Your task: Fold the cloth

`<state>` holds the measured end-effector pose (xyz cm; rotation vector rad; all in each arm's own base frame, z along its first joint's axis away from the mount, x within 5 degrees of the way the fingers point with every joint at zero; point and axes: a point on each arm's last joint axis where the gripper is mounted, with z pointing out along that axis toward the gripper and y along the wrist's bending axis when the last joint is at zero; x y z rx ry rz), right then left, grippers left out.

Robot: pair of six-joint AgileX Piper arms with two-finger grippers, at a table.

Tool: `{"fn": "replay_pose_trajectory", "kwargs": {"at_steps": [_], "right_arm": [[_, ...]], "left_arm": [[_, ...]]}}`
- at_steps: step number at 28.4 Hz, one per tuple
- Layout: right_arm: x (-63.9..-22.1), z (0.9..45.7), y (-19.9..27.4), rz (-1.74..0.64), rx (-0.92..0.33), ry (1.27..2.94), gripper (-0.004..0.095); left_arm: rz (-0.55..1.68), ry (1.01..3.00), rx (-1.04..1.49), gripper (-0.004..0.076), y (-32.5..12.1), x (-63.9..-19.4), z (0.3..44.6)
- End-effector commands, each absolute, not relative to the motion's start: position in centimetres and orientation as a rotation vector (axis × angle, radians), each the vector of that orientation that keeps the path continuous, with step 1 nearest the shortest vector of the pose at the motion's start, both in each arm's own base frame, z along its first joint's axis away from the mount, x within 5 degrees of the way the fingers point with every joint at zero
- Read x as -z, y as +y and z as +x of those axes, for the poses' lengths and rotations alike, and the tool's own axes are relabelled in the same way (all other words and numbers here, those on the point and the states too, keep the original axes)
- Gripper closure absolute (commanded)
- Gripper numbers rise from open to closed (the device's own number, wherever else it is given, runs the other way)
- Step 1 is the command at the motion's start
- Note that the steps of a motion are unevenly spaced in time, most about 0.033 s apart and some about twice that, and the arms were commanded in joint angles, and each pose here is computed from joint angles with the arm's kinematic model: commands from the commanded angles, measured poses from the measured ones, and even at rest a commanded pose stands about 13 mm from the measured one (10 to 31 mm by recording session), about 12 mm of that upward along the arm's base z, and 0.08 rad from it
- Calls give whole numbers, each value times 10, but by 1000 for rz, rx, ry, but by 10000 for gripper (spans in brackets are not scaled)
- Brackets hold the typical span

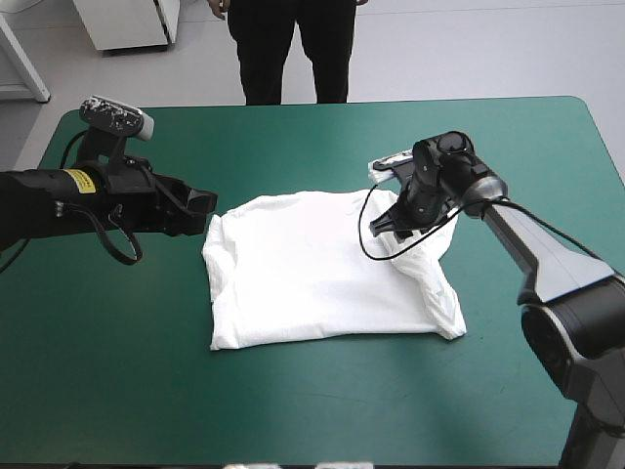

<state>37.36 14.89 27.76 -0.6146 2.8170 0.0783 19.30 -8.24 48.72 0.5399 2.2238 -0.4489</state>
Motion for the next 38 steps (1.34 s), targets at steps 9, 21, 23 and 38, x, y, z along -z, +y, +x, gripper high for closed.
{"fn": "replay_pose_trajectory", "kwargs": {"at_steps": [9, 21, 23, 38], "right_arm": [[-421, 295, 97, -427, 100, 2485, 428], [-460, 222, 66, -265, 50, 2354, 427], [-453, 217, 63, -265, 73, 2370, 428], [-422, 211, 57, -275, 145, 2459, 428]], "left_arm": [[497, 2326, 401, 312, -68, -461, 159], [457, 2723, 321, 265, -64, -347, 162], [449, 2767, 317, 265, -66, -331, 173], [510, 2943, 229, 265, -113, -243, 242]]}}
